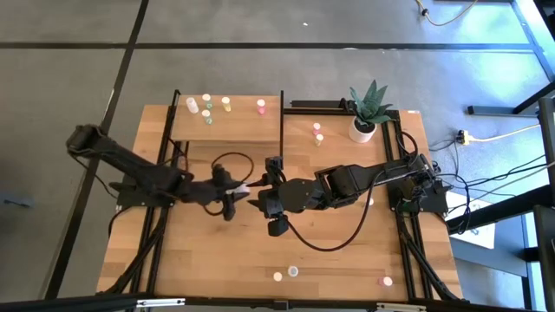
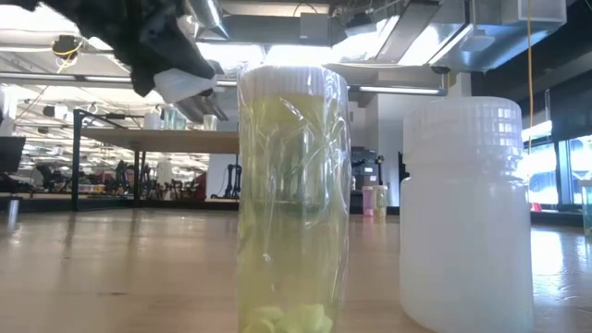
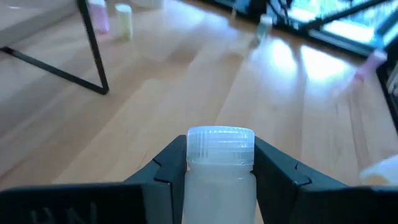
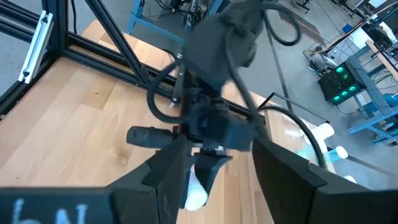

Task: Pick and place medicine bottles onto shelf by color
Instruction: Put the top white pill bottle aligned with the other white pill bottle on the shelf

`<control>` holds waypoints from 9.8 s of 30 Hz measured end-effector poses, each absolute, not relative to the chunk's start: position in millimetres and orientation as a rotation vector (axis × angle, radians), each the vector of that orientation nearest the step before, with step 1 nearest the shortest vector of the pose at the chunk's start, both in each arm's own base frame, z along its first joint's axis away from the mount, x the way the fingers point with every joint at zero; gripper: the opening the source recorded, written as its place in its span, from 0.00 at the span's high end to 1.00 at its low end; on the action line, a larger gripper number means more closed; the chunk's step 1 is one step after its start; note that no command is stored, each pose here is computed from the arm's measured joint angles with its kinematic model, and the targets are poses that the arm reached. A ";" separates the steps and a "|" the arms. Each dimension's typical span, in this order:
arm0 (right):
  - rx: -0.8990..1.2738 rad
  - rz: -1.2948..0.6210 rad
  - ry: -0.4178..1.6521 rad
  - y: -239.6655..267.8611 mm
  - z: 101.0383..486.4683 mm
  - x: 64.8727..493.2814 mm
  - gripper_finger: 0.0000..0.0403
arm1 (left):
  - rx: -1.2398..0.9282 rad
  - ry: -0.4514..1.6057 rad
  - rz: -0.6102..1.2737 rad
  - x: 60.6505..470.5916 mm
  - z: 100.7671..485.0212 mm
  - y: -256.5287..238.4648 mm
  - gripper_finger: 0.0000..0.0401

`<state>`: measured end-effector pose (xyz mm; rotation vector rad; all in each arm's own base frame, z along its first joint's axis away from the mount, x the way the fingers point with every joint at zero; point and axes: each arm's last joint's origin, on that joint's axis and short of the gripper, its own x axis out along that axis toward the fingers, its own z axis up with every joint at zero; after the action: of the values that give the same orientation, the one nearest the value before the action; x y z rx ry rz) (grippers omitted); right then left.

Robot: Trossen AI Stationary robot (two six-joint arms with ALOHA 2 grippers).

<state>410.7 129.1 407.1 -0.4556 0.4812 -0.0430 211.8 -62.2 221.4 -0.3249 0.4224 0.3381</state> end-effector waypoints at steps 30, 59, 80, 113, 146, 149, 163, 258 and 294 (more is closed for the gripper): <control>-0.454 -0.044 0.476 129.1 407.6 411.0 0.54 | -0.255 -0.116 0.420 189.6 197.1 -72.7 0.67; -0.454 -0.044 0.476 129.1 407.6 411.0 0.54 | -0.249 -0.153 1.099 133.5 254.8 -34.7 0.67; -0.454 -0.044 0.476 129.1 407.6 411.0 0.54 | -0.121 -0.079 1.166 132.3 256.9 -25.0 0.67; -0.451 -0.047 0.470 128.1 408.1 411.6 0.54 | -0.059 -0.068 1.173 116.1 269.8 -13.9 0.67; 0.264 -0.138 0.268 83.3 402.2 454.4 0.54 | 0.179 -0.078 0.534 112.1 258.9 -78.5 0.67; 0.294 -0.151 0.280 79.0 394.2 460.9 0.54 | 0.197 -0.066 0.515 113.4 255.2 -82.0 0.67; 0.359 -0.059 0.379 64.7 360.0 484.4 0.54 | 0.233 -0.062 0.404 124.9 240.4 -96.4 0.67; 0.535 -0.199 0.456 56.3 368.3 489.1 0.45 | 0.272 -0.010 0.461 137.3 228.9 -94.2 0.67; 0.653 -0.261 0.522 54.1 321.0 514.9 0.47 | 0.273 0.007 0.492 144.2 223.4 -91.9 0.67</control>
<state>514.9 54.1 321.0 0.6525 0.5217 -0.2609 144.2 -91.9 223.4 0.2731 0.0072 0.4923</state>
